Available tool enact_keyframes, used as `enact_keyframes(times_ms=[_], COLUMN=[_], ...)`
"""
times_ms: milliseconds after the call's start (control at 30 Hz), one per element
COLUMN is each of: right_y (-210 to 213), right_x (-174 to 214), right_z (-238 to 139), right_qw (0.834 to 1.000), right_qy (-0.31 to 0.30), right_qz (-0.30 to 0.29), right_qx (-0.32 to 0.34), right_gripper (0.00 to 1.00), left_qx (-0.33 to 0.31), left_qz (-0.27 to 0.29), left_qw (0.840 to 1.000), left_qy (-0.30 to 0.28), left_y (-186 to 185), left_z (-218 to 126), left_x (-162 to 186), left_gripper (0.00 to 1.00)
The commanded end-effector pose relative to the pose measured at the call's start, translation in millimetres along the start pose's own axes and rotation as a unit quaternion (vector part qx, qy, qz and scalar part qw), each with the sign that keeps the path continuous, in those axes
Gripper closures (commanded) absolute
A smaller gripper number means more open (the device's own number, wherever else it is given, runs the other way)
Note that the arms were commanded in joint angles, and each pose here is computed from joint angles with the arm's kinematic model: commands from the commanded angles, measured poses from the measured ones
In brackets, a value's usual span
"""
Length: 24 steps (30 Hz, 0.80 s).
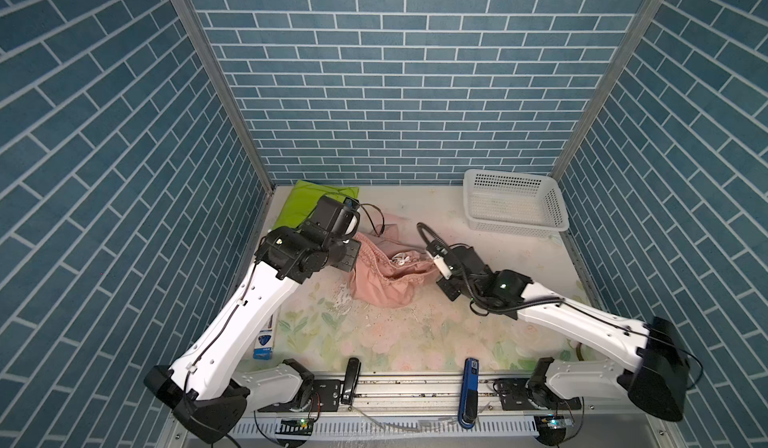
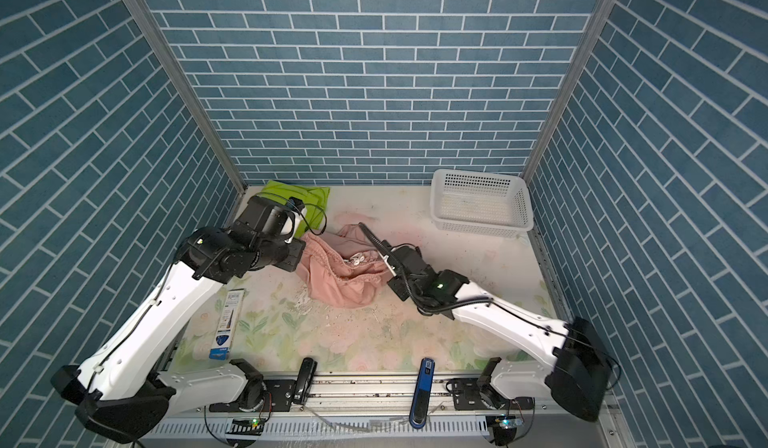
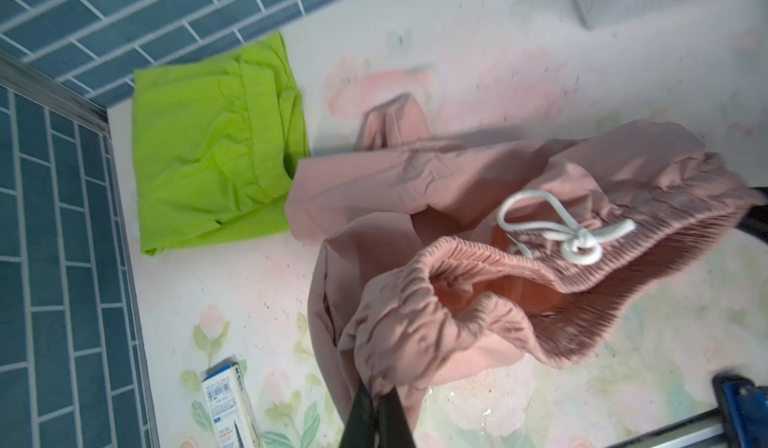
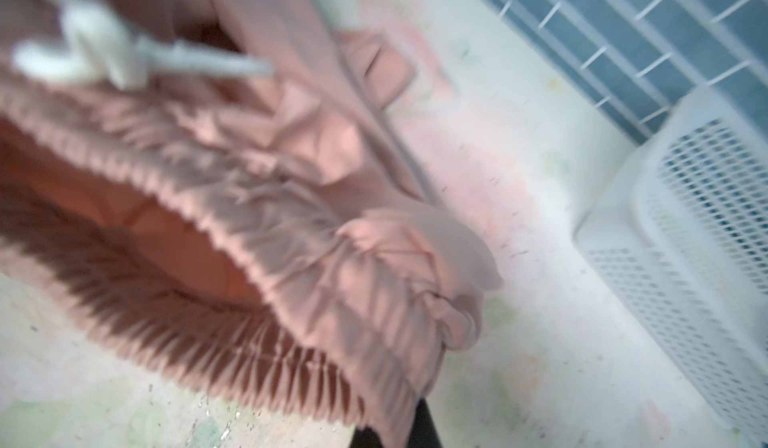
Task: Fold and stack the shorts
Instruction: 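Lift the pink shorts by the waistband high with both grippers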
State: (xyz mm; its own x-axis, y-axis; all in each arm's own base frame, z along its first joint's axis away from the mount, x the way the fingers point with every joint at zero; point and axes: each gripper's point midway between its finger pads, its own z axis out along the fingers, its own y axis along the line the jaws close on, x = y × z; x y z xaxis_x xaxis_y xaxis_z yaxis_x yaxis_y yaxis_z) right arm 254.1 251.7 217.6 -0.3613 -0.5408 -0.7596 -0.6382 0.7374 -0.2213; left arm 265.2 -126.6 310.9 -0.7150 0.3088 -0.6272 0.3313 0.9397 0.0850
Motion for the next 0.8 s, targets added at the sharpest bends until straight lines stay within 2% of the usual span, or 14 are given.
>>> enact_keyframes(times_ms=[0,67,167,300,400,467,600,767], right_y=[-20,-31,-44,-54,-52,-51,-69,-84], right_x=[-39,-61,-94,-127,-133,-128,-121,-132], right_z=[-61,-82,-107,-143,-161,-161,-147,-117], right_qw=[0.998,0.997,0.995,0.990,0.991,0.994,0.998,0.999], right_qy=[-0.056,-0.068,-0.097,-0.131,-0.110,-0.077,-0.034,-0.014], right_qz=[0.034,0.027,0.016,0.036,0.045,0.046,0.044,0.047], right_qx=[-0.017,-0.013,-0.004,-0.025,-0.057,-0.061,-0.004,0.013], right_gripper=[1.00,1.00,1.00,1.00,1.00,1.00,1.00,1.00], left_qx=[-0.017,-0.013,-0.011,-0.002,-0.009,-0.023,-0.057,-0.032], left_qz=[0.009,0.024,0.025,0.049,0.058,0.063,0.043,0.029], left_qw=[1.000,0.997,0.985,0.973,0.976,0.981,0.985,0.993], left_qy=[-0.008,-0.068,-0.170,-0.224,-0.212,-0.184,-0.156,-0.114], left_y=[15,15,20,23,29,35,48,44], left_z=[-34,-51,-89,-140,-156,-153,-131,-88], left_x=[-11,-38,-77,-99,-97,-89,-88,-97], left_gripper=[1.00,1.00,1.00,1.00,1.00,0.99,1.00,1.00])
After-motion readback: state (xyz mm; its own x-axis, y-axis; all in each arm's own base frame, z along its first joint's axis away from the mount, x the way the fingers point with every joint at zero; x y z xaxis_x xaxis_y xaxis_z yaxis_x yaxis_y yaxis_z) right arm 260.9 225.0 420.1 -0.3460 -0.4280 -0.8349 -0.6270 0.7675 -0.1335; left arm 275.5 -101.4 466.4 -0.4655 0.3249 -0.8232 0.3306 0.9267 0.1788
